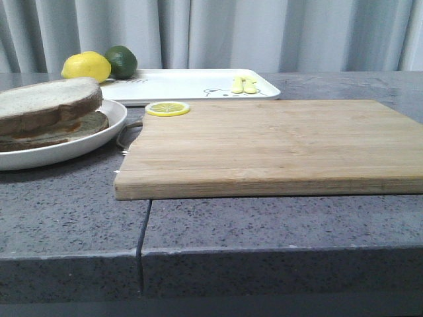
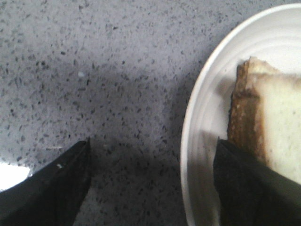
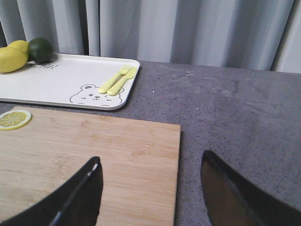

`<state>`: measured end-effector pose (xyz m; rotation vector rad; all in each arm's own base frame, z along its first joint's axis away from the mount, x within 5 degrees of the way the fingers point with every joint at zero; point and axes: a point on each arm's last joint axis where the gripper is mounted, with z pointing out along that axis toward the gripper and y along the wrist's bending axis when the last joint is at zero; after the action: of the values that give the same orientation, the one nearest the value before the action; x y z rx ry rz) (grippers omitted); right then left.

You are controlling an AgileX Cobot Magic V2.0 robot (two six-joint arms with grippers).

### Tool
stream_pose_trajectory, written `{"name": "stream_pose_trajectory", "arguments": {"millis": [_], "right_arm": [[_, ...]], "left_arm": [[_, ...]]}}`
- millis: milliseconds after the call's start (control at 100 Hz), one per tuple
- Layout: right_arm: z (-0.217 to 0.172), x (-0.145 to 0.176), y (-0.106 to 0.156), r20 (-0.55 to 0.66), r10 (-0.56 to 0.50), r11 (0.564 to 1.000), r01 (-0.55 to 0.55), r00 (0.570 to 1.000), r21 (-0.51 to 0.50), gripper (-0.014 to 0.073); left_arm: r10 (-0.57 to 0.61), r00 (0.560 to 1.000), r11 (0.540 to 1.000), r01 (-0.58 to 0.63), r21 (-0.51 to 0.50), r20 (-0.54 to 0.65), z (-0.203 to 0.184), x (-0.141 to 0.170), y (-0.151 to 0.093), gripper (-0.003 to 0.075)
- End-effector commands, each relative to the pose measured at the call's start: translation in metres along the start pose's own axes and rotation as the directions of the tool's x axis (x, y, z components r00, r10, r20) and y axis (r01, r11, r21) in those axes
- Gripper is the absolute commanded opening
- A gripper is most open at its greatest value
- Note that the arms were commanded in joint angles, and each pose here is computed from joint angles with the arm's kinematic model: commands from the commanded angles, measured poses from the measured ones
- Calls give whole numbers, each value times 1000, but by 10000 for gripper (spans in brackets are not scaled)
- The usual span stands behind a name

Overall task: Place bread and move sandwich to tray
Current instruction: 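Grip the plate rim with the left gripper and lift the plate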

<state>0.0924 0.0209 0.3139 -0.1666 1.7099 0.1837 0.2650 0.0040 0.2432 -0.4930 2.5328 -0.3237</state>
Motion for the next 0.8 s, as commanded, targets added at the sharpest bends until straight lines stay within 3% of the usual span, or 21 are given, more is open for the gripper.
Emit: {"name": "stream_pose_trajectory", "arguments": {"millis": [0, 260, 330, 660, 730, 790], "right_arm": [[-2, -15, 0, 96, -12, 1000, 12, 995, 1, 461], [-2, -15, 0, 96, -12, 1000, 12, 995, 1, 461], [-2, -15, 0, 96, -12, 1000, 12, 995, 1, 461], [-2, -15, 0, 96, -12, 1000, 12, 995, 1, 461], [-2, -15, 0, 96, -12, 1000, 12, 995, 1, 461], [-2, -15, 0, 96, -12, 1000, 12, 995, 1, 461]], "left_arm": [[-18, 998, 1000, 17, 23, 52, -4, -9, -5, 503], [-29, 998, 999, 28, 28, 48, -4, -9, -5, 501], [-42, 998, 999, 40, 37, 47, -4, -9, -6, 471], [-125, 991, 989, 121, 90, 40, -4, -9, -10, 55], [-130, 991, 988, 126, 94, 39, -4, -9, -11, -13], [-130, 991, 988, 126, 94, 39, -4, -9, -11, -19]]}}
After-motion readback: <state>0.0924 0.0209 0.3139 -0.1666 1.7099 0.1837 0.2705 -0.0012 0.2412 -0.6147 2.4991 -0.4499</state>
